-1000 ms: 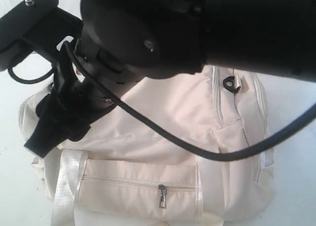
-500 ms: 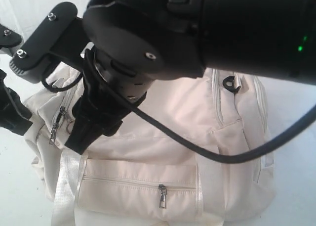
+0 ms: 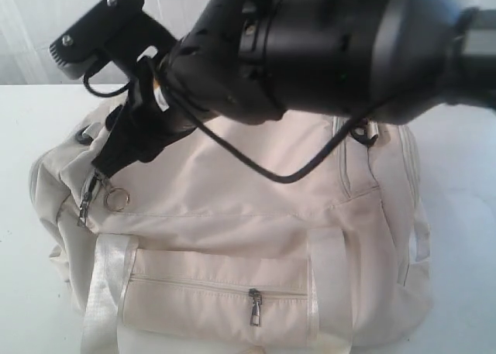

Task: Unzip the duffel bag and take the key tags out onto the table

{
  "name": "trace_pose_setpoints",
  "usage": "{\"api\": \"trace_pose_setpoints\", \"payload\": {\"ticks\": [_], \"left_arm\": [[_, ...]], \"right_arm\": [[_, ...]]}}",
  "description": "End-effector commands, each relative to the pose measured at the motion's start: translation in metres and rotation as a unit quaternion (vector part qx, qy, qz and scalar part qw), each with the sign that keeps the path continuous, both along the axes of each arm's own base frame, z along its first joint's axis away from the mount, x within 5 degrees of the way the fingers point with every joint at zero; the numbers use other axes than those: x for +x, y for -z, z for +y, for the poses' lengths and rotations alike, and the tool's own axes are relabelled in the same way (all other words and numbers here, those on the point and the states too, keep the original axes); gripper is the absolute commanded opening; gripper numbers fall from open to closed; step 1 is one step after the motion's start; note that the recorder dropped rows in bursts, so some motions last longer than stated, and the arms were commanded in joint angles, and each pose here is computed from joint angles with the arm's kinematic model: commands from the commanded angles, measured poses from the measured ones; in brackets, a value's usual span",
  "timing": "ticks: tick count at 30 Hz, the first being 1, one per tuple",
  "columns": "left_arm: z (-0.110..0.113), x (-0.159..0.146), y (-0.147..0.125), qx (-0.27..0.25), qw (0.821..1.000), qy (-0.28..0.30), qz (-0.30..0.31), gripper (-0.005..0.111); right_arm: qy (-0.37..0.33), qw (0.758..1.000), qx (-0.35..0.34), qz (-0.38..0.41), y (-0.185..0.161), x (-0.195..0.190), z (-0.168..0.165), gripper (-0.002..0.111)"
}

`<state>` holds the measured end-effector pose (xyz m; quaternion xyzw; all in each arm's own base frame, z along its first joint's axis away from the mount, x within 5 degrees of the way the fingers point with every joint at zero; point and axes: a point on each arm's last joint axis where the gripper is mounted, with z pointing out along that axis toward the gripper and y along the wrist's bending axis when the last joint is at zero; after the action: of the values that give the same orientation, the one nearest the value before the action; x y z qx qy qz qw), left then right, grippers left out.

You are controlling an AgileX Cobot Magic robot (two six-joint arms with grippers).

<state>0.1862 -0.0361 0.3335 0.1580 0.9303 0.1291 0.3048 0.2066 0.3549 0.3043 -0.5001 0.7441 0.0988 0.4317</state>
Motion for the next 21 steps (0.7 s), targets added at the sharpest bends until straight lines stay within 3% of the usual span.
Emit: {"api": "trace_pose_setpoints", "payload": {"ticks": [1,6,14,21], "left_arm": [[0.003,-0.009,-0.007,-0.014,1.0,-0.014,-0.008,0.052],[0.003,-0.012,-0.008,-0.024,1.0,-0.014,-0.01,0.052],[-0.002,-0.012,-0.008,-0.052,0.999,-0.006,-0.008,0.052],[-0.006,-0.012,-0.007,-0.063,0.998,0.016,0.0,0.052]], "right_arm": [[-0.024,1.0,-0.017,0.011,0.041,0.008,0.019,0.066],[-0.021,0.998,-0.047,0.041,0.076,0.009,0.028,0.075],[-0.057,0.997,-0.043,0.034,0.075,-0.013,0.042,0.075],[-0.053,0.997,-0.058,0.016,0.085,-0.003,0.041,0.075]]}}
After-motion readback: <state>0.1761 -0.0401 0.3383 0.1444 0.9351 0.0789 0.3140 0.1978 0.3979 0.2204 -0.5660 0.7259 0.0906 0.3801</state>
